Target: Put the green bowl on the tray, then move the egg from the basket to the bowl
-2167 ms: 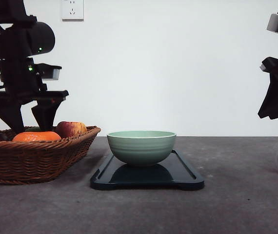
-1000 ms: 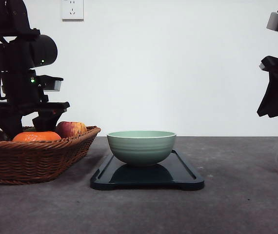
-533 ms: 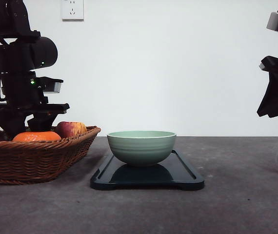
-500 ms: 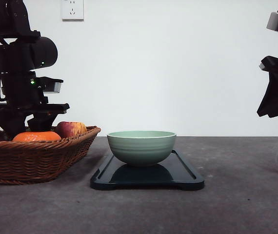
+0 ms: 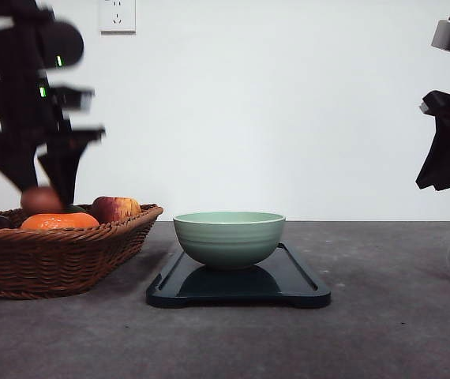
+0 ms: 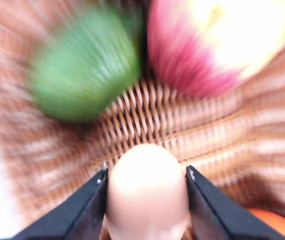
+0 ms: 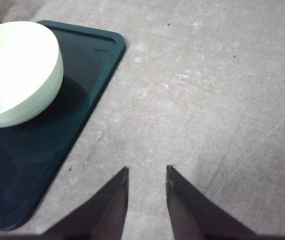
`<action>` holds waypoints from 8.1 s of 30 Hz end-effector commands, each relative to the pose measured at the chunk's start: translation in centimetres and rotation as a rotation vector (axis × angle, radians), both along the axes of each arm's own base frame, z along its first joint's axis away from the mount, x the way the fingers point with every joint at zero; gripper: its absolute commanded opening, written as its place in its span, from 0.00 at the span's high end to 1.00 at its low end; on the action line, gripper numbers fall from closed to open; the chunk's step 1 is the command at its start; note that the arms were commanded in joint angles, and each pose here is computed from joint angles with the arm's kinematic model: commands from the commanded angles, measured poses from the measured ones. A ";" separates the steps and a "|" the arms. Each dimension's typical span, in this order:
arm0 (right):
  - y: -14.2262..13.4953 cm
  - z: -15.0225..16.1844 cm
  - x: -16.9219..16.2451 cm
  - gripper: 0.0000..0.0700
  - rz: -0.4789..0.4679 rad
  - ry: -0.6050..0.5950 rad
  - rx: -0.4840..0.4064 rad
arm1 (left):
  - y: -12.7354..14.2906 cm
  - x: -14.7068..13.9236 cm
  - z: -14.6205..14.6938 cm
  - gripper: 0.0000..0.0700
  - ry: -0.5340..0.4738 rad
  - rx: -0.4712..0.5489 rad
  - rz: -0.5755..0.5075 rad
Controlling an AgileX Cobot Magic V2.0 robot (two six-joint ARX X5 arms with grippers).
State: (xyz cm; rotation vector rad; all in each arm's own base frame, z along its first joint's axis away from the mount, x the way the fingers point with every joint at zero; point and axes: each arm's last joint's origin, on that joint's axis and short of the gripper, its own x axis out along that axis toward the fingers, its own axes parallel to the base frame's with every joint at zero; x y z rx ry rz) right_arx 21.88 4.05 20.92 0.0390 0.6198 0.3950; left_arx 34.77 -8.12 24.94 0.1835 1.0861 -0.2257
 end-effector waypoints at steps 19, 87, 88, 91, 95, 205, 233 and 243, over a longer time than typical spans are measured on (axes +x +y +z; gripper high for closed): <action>0.1 0.0 0.2 0.80 -0.003 -0.006 0.011 | -9.2 -1.1 5.4 0.73 -0.352 -0.441 -0.279; 0.1 0.0 0.2 0.80 -0.002 -0.004 0.015 | -11.0 -1.0 4.6 0.44 -0.121 -0.192 -0.290; 0.1 0.0 0.2 0.80 -0.001 -0.004 0.015 | -10.4 -1.3 4.5 0.44 -0.127 -0.194 -0.280; 0.2 0.0 0.2 0.80 0.001 -0.004 0.015 | -8.4 -2.7 4.2 0.44 -0.164 -0.205 -0.250; 0.2 0.0 0.2 0.80 0.001 -0.004 0.015 | -5.8 -5.2 3.4 0.45 -0.230 -0.228 -0.211; 2.4 0.3 -0.4 1.00 0.210 -0.003 0.101 | 8.0 -25.1 -9.5 1.00 -0.926 -0.319 0.231; -3.4 -4.2 -9.5 1.00 -0.274 -0.484 -0.049 | 8.0 -25.2 -9.5 1.00 -0.927 -0.319 0.231; -3.9 -4.9 -11.5 1.00 -0.380 -0.537 -0.053 | 8.0 -25.1 -9.5 1.00 -0.927 -0.319 0.231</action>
